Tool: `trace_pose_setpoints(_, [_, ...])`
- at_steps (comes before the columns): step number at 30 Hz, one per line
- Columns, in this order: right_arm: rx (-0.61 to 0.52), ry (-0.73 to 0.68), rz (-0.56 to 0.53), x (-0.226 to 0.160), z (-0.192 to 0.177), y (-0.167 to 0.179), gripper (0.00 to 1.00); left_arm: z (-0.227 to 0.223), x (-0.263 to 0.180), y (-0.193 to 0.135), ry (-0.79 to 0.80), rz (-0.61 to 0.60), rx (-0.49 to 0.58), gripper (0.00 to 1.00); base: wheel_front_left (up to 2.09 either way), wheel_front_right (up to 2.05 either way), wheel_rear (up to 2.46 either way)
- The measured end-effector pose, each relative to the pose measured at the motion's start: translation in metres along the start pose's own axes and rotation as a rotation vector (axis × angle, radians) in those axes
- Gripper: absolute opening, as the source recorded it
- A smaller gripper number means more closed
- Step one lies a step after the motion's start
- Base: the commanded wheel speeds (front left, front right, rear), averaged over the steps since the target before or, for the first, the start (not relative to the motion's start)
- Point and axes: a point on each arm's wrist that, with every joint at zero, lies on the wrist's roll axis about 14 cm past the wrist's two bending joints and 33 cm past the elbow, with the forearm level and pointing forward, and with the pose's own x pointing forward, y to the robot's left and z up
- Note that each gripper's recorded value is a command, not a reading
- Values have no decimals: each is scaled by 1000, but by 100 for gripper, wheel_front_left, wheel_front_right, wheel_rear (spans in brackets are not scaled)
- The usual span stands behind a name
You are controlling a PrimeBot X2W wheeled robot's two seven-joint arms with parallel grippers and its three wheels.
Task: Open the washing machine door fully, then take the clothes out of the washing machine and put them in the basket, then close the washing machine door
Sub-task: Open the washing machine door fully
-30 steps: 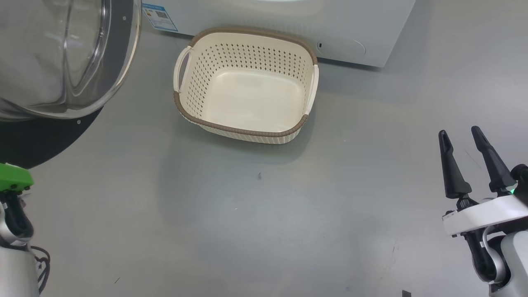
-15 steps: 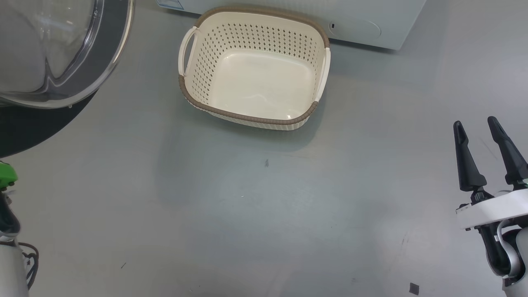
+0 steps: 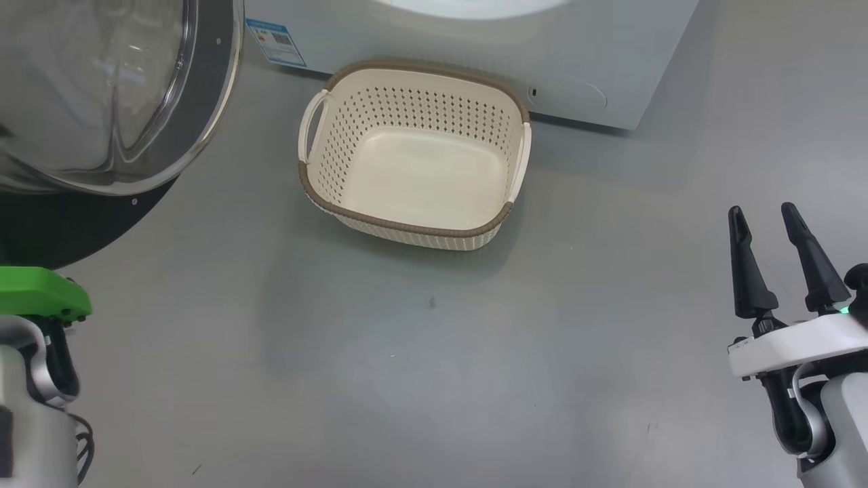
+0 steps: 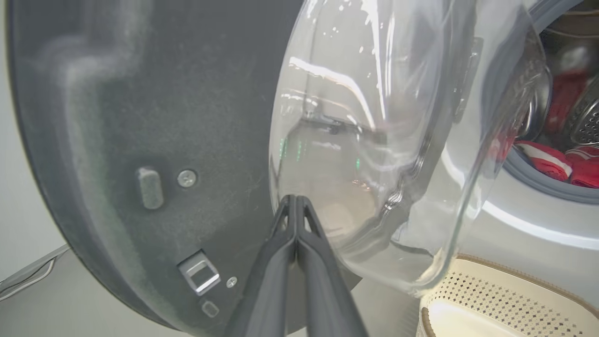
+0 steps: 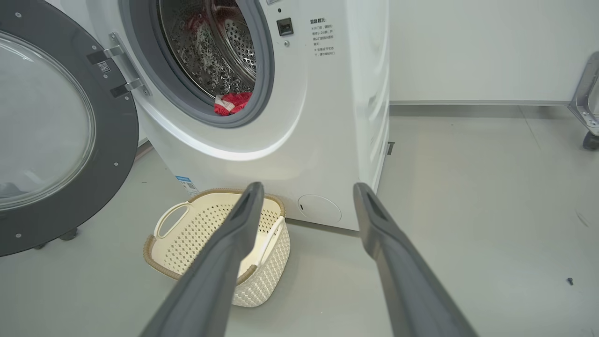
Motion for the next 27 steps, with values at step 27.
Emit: trace_pose_setpoints(27, [-19,-192,-105,-69,67,18,100,6,-82,-113,-37,-449,-4,0,0,0,0])
